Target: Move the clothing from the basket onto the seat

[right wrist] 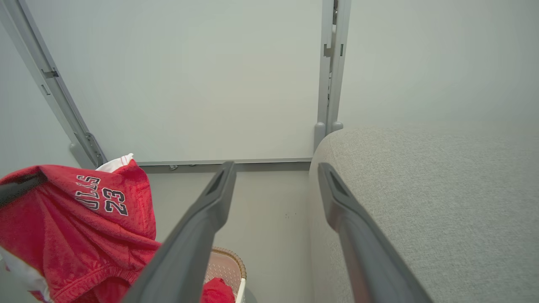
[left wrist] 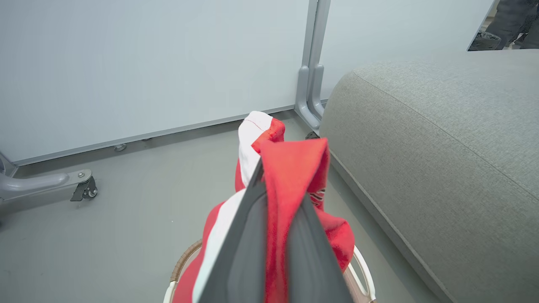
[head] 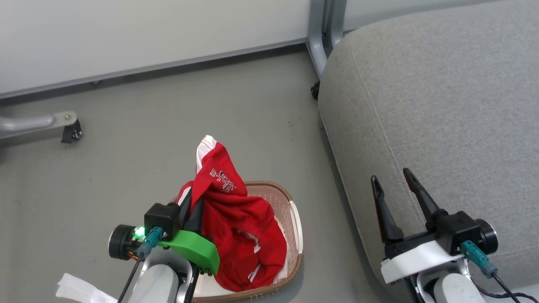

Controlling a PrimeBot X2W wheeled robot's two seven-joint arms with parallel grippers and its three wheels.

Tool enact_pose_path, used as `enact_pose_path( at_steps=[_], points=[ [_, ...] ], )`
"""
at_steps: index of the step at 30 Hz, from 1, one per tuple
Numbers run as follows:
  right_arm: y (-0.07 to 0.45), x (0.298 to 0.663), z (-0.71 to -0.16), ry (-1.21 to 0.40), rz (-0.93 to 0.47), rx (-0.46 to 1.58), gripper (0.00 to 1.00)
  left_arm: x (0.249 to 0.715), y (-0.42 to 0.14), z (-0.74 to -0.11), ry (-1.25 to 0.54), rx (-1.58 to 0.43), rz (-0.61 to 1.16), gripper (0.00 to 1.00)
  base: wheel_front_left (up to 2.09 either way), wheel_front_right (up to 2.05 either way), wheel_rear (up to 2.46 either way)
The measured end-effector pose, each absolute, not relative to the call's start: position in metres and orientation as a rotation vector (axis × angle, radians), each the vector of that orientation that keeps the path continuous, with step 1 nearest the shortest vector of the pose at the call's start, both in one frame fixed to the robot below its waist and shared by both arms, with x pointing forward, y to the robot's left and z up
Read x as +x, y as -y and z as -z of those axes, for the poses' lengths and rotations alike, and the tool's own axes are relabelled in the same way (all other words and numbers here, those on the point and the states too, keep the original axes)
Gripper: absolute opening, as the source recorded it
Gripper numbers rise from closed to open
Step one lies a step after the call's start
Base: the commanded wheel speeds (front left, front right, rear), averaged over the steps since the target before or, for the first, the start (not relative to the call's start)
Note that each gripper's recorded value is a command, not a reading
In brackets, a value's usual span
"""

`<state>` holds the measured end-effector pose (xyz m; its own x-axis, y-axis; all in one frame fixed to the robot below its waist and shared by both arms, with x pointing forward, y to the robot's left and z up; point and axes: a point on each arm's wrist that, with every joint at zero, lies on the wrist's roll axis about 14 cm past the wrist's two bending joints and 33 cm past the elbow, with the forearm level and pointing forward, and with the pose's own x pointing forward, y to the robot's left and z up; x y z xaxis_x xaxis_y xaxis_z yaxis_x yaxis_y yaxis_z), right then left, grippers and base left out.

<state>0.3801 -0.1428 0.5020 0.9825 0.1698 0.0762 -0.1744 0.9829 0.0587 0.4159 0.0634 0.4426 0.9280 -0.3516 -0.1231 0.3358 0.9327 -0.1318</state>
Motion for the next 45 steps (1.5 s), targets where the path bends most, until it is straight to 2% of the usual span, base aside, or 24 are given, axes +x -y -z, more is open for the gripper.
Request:
enact_pose_path(
  at_steps=[10,19,31,38,39,40,41,45],
  points=[
    [0.104,0.357,-0.529,0.148,-0.29,0.064,1.0,0.404,-0.048,-0.499,0.006,-0.103,0.416,0.0,0.0,0.0,0.0],
    [0.087,0.347,-0.519,0.111,-0.339,0.093,1.0,0.398,-0.002,-0.547,0.151,-0.057,0.577,0.0,0.0,0.0,0.0],
    [0.07,0.35,-0.528,0.135,-0.413,0.076,1.0,0.366,0.055,-0.603,0.305,-0.04,0.798,0.0,0.0,0.0,0.0],
    [0.065,0.354,-0.53,0.145,-0.429,0.06,1.0,0.349,0.069,-0.622,0.319,-0.095,0.856,0.0,0.0,0.0,0.0],
    [0.064,0.354,-0.53,0.145,-0.431,0.06,0.56,0.347,0.07,-0.621,0.304,-0.116,0.863,0.0,0.0,0.0,0.0],
    [0.064,0.355,-0.531,0.147,-0.432,0.057,0.35,0.347,0.07,-0.621,0.292,-0.133,0.863,0.0,0.0,0.0,0.0],
    [0.062,0.354,-0.531,0.149,-0.437,0.055,0.0,0.347,0.07,-0.619,0.281,-0.139,0.859,0.0,0.0,0.0,0.0],
    [0.058,0.353,-0.53,0.144,-0.449,0.055,0.0,0.353,0.067,-0.609,0.242,-0.138,0.828,0.0,0.0,0.0,0.0]
  ],
)
